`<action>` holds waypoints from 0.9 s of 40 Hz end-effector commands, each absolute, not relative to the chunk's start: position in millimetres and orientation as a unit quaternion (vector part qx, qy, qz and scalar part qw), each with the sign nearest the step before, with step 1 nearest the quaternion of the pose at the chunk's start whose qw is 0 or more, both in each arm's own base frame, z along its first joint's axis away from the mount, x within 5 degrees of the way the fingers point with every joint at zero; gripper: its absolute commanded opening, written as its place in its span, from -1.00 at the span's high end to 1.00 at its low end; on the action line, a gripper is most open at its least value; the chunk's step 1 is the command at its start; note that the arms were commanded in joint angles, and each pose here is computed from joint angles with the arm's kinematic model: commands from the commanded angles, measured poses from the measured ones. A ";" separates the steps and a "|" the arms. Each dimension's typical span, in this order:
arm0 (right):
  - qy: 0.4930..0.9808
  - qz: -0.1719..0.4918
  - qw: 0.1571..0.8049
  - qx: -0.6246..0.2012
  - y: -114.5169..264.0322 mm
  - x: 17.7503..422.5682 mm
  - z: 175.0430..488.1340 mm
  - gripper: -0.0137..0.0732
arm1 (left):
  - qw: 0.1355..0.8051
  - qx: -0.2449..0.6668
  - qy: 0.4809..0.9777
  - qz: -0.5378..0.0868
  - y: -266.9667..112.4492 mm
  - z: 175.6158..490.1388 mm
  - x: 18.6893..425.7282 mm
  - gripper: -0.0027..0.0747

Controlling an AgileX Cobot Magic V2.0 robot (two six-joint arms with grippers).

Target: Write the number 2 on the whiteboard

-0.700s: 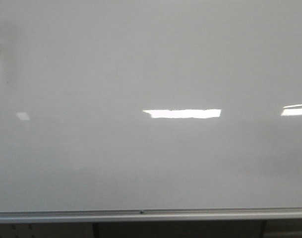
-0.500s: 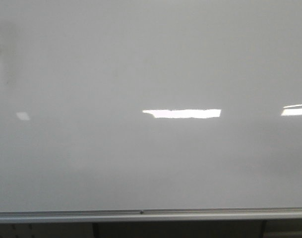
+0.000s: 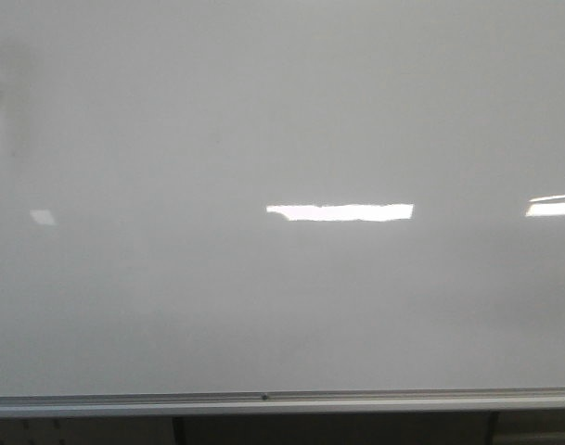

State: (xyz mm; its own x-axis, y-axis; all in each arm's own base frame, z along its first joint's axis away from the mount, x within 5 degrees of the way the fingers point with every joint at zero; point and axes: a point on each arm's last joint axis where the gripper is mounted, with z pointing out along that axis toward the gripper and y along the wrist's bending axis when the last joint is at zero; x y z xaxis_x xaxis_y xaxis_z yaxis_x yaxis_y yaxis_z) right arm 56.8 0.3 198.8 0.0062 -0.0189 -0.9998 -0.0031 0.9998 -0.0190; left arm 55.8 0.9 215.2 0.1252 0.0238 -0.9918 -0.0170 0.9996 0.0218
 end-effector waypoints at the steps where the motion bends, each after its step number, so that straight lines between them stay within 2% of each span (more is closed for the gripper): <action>1: 0.664 -0.009 0.747 -0.008 0.0 54.6 210.8 0.84 | 0.783 -0.004 0.622 0.007 1.1 219.7 53.3 0.98; 7: 0.660 -0.002 0.751 -0.005 0.4 50.0 231.6 0.84 | 0.800 -0.003 0.600 0.006 0.9 239.4 49.0 0.98; 14: 0.643 0.006 0.766 -0.004 1.1 36.7 276.1 0.84 | 0.828 -0.001 0.560 0.004 0.4 291.6 32.4 0.98; 18: 0.638 0.006 0.770 -0.005 1.3 33.0 297.9 0.84 | 0.829 0.003 0.559 0.004 -0.1 320.1 23.7 0.98; 28: 0.662 0.008 0.749 -0.008 2.0 40.7 346.9 0.84 | 0.805 0.009 0.593 0.006 -0.8 376.6 25.9 0.98; 36: 0.717 0.010 0.697 -0.011 2.7 63.9 363.0 0.84 | 0.753 0.013 0.658 0.004 -1.3 389.2 49.0 0.98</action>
State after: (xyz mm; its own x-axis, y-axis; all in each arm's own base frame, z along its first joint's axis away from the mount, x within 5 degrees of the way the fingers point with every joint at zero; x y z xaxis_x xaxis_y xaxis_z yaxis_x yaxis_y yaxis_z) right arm 53.0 2.7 346.7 -0.0335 0.0030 -0.9994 -0.0302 0.9995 0.0040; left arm 39.7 -1.2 376.1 0.1400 0.0248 -0.9898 0.0051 0.9997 0.0257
